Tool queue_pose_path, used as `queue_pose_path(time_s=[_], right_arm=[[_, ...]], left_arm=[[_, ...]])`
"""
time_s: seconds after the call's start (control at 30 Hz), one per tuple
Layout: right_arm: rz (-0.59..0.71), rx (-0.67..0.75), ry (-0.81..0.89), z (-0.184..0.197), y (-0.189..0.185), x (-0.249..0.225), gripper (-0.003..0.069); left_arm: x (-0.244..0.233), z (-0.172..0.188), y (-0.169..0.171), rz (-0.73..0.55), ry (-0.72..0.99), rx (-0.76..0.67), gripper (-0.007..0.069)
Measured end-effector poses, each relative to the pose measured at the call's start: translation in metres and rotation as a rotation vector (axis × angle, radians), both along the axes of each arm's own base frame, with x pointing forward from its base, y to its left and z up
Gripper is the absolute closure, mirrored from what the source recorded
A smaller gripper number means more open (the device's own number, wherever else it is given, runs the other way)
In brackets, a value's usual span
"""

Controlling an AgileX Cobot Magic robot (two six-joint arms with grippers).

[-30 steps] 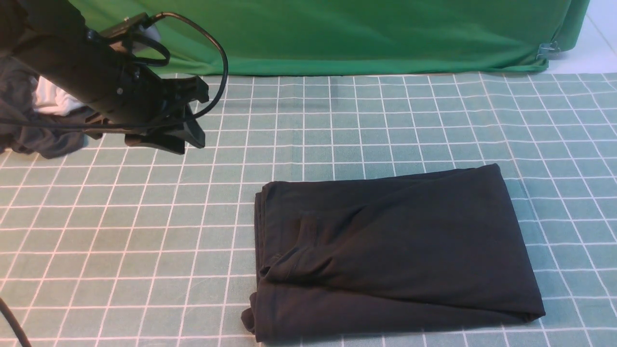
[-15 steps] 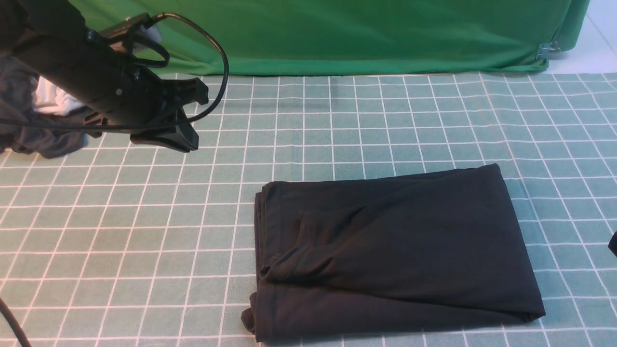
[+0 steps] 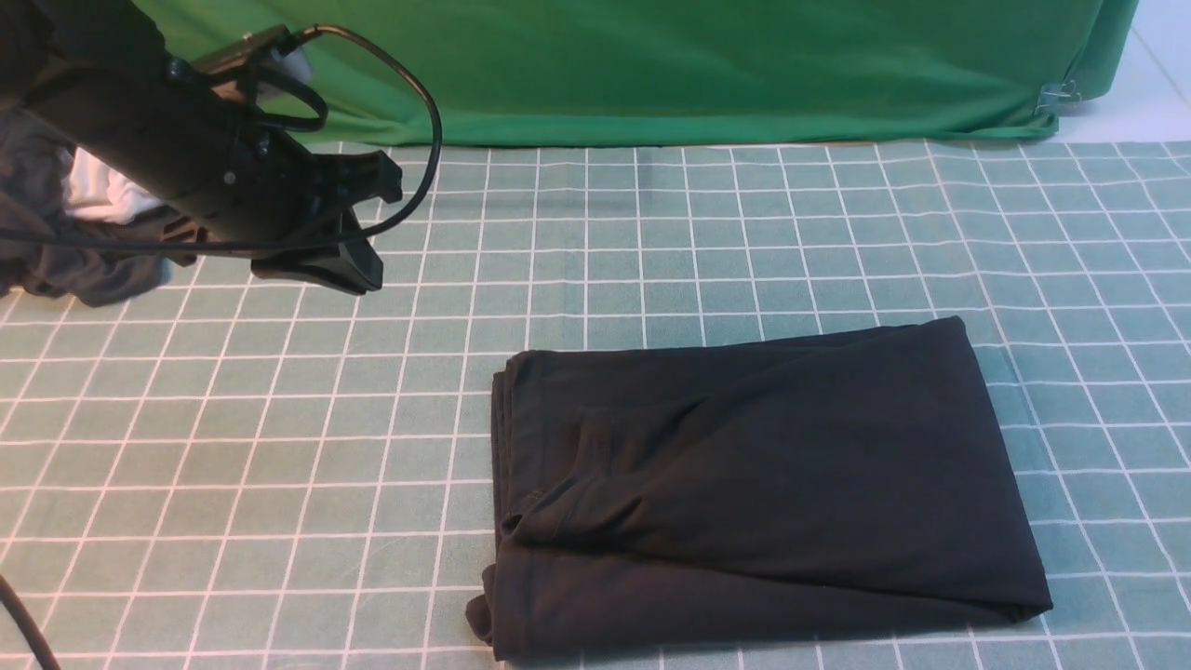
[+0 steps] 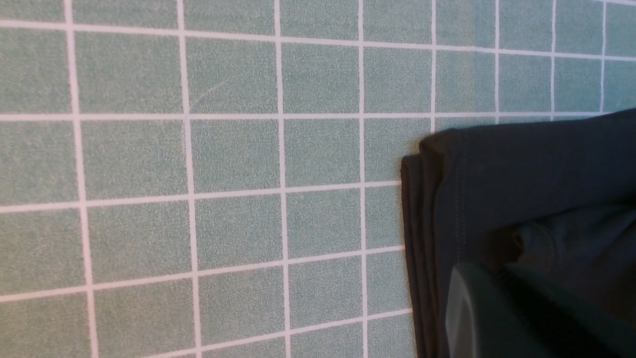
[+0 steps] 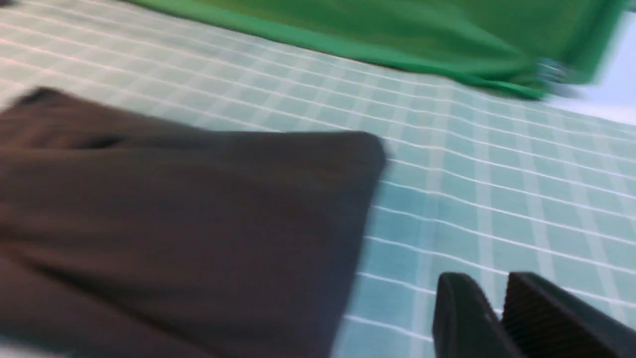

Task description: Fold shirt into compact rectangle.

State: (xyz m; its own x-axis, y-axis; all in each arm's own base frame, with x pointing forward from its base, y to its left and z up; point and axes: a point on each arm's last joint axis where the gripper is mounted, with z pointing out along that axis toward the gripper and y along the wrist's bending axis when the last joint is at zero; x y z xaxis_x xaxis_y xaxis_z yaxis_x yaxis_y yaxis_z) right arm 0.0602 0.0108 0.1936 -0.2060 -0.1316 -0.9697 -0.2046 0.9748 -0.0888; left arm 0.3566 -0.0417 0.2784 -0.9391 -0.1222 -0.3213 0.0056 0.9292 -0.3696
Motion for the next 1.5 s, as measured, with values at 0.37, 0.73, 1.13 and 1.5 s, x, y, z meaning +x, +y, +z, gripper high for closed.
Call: queue_pose_path(time_s=[0.37,0.73,1.13,1.5], right_arm=[[-0.194,0.01,-0.068,-0.004,-0.012,-0.005,0.0503],[-0.151,0.012,-0.066,-0.004,-0.009,-0.005,0.0474],[-0.151,0.013,-0.067,-0.004,-0.009,-0.005,0.0473],[-0.151,0.013,-0.067,-0.004,-0.009,-0.005,0.0471]], left_arm=[[0.002,0.0,0.003,-0.029,-0.039,0.05,0.0614],[-0.029,0.048,0.007,-0.068,-0.147,0.101,0.0613],[-0.154,0.112,0.01,-0.124,-0.359,0.136,0.0613],[-0.278,0.047,0.017,0.126,-0.899,-0.012,0.0613]])
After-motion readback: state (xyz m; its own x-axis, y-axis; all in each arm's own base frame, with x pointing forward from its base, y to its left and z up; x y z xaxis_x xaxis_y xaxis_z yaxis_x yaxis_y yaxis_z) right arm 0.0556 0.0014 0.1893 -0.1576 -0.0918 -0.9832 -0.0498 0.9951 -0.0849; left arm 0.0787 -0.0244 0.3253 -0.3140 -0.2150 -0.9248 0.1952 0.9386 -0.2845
